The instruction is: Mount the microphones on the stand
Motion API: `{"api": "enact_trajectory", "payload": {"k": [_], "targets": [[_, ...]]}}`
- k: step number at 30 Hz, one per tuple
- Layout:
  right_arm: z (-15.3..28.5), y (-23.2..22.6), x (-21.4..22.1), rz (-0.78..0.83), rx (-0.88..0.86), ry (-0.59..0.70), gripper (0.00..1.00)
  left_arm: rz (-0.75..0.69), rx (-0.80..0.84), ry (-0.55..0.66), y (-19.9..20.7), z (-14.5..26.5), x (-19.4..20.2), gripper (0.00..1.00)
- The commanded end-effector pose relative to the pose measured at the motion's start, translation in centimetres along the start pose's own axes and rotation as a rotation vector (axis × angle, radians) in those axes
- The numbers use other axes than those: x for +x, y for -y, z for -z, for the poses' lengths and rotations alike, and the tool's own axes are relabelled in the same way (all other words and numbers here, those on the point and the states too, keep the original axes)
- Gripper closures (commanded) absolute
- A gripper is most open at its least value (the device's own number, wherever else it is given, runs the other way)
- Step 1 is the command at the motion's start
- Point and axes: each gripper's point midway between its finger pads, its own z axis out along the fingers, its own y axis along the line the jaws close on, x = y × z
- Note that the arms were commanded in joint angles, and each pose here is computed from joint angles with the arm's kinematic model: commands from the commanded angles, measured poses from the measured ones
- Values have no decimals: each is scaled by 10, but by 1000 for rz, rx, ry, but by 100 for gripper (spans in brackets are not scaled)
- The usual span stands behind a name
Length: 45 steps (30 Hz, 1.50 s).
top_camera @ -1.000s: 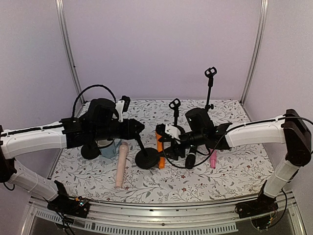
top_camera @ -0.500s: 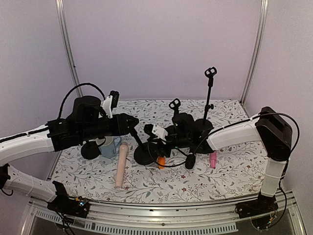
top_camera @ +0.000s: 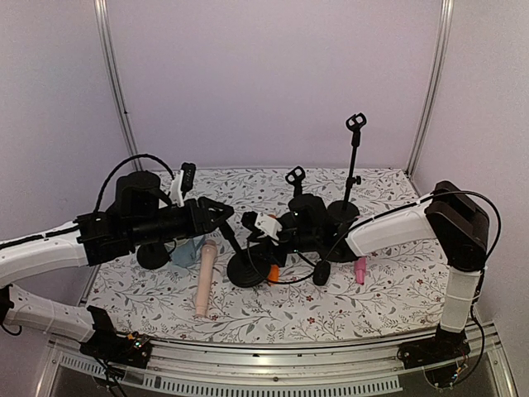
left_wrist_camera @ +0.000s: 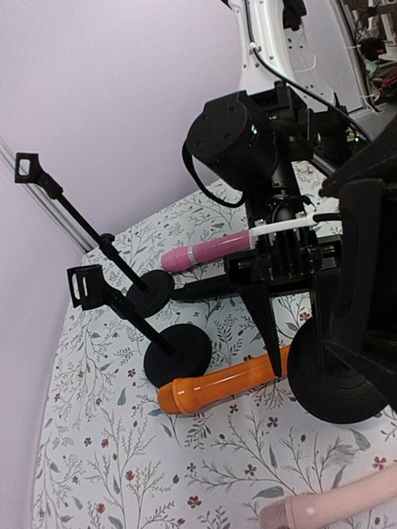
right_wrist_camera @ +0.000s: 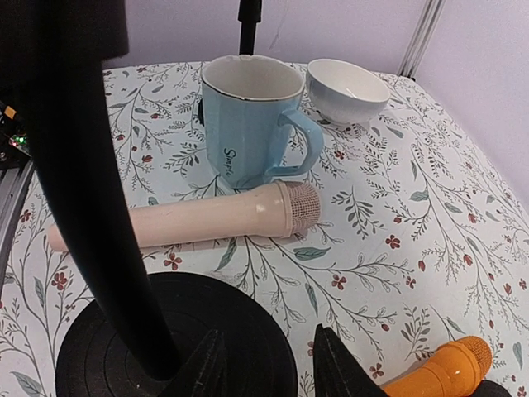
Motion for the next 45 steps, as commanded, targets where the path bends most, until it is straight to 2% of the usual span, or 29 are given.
{"api": "enact_trajectory", "payload": {"k": [1, 12, 17, 20, 21, 24, 27, 34, 45], "targets": [[-7, -1, 8, -11, 10, -16, 62, 55, 172, 133, 38, 17, -38, 94], [-11, -3, 18, -31, 5, -34, 62, 130, 233, 157, 42, 27, -40, 94], [6, 10, -15, 6, 54, -1, 60, 101, 126, 141, 21, 21, -33, 95], [36, 11, -61, 38, 9, 59, 47, 91, 77, 126, 10, 18, -26, 94], [47, 10, -72, 48, -11, 69, 39, 91, 66, 120, 7, 17, -24, 94], [75, 9, -83, 59, -26, 42, 24, 86, 47, 112, 1, 12, -20, 94], [103, 19, -77, 41, 6, -8, 19, 77, 28, 101, -4, 6, -16, 94], [173, 44, -36, -26, 128, -28, 17, 44, -25, 55, -9, -11, -9, 91], [216, 77, 5, -95, 275, 21, 15, 40, -23, -17, -10, -43, 11, 87]]}}
